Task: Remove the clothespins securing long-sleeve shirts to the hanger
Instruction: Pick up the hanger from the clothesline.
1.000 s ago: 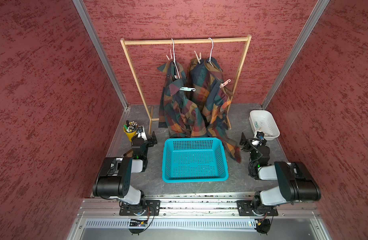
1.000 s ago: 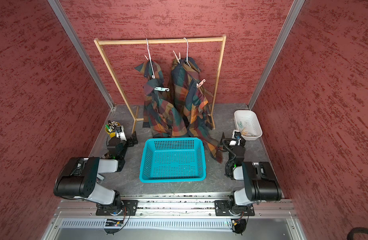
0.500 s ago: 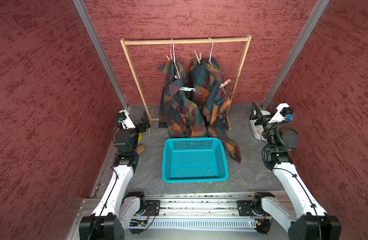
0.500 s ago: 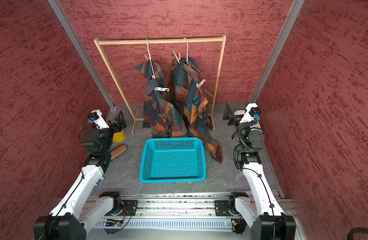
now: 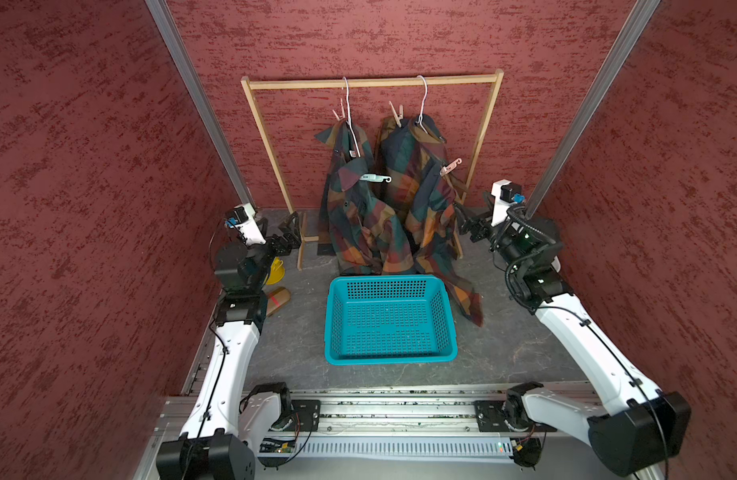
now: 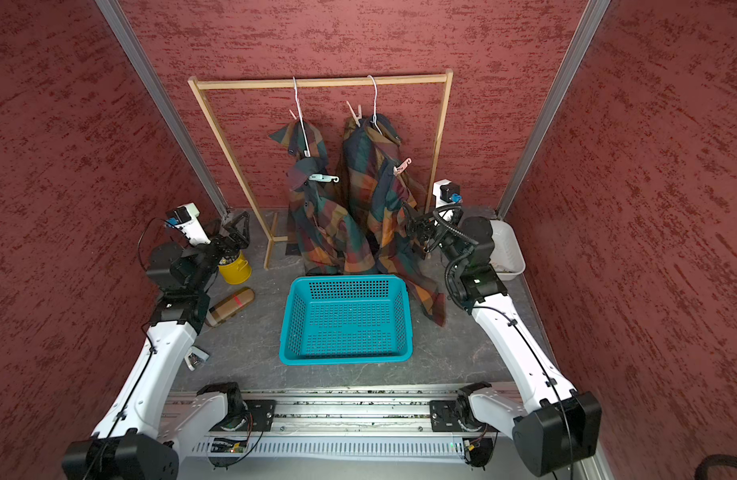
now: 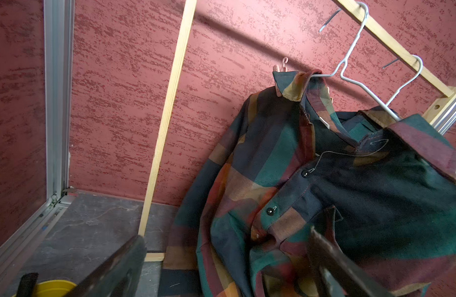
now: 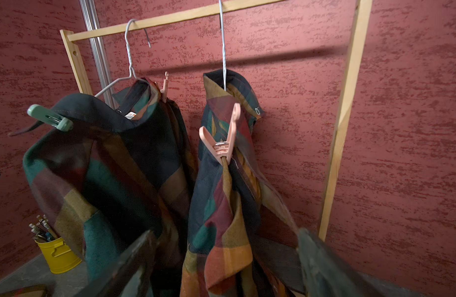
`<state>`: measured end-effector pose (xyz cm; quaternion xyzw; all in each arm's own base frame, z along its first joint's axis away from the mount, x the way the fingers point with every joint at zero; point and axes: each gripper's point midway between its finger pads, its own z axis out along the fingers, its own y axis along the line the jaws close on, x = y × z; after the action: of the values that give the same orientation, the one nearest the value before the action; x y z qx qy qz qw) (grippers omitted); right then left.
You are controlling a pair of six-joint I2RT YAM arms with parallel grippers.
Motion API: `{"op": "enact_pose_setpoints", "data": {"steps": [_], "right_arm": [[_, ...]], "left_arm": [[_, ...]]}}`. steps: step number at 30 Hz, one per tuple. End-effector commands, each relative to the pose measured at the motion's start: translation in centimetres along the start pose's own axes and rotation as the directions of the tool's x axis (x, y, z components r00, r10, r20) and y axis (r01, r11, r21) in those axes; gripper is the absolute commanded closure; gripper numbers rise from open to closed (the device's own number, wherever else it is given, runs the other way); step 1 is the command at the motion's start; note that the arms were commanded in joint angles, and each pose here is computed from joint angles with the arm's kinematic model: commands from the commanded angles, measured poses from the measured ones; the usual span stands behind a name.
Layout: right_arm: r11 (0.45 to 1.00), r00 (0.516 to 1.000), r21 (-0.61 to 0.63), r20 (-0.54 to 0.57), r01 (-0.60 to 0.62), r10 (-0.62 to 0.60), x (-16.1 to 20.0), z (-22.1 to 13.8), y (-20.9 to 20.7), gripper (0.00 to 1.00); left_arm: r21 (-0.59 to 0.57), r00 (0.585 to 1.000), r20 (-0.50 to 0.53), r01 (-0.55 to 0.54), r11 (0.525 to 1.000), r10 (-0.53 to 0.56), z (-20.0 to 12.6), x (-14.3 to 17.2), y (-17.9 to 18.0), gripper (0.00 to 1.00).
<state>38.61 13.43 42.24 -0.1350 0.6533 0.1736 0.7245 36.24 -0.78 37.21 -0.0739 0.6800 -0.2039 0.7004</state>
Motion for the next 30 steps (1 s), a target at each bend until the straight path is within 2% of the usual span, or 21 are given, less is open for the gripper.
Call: {"op": "enact_pose_setpoints", "data": {"steps": [1, 3, 21, 30], "right_arm": [[0.998, 0.997, 0.054, -0.064, 0.042, -0.039, 0.8, 1.0, -0.8, 0.21], [0.996, 0.996, 0.071, -0.071, 0.055, -0.050, 0.9, 1.6, -1.1, 0.25], [0.998, 0.996, 0.016, -0.060, 0.066, -0.064, 0.2, 7.2, -0.7, 0.29], [0.998, 0.994, 0.012, -0.088, 0.065, -0.064, 1.8, 9.8, -1.1, 0.36]], "left_arm": [[0.030, 1.000, -0.010, 0.004, 1.000, -0.004, 0.1, -0.5, -0.6, 0.00], [0.028, 1.000, -0.011, 0.002, 1.000, -0.002, 0.1, -0.6, -0.6, 0.00], [0.084, 1.000, -0.014, -0.007, 0.996, 0.009, -0.2, -0.8, -1.8, 0.00], [0.089, 1.000, -0.012, -0.009, 0.996, 0.010, -0.4, -0.9, -1.9, 0.00]]}}
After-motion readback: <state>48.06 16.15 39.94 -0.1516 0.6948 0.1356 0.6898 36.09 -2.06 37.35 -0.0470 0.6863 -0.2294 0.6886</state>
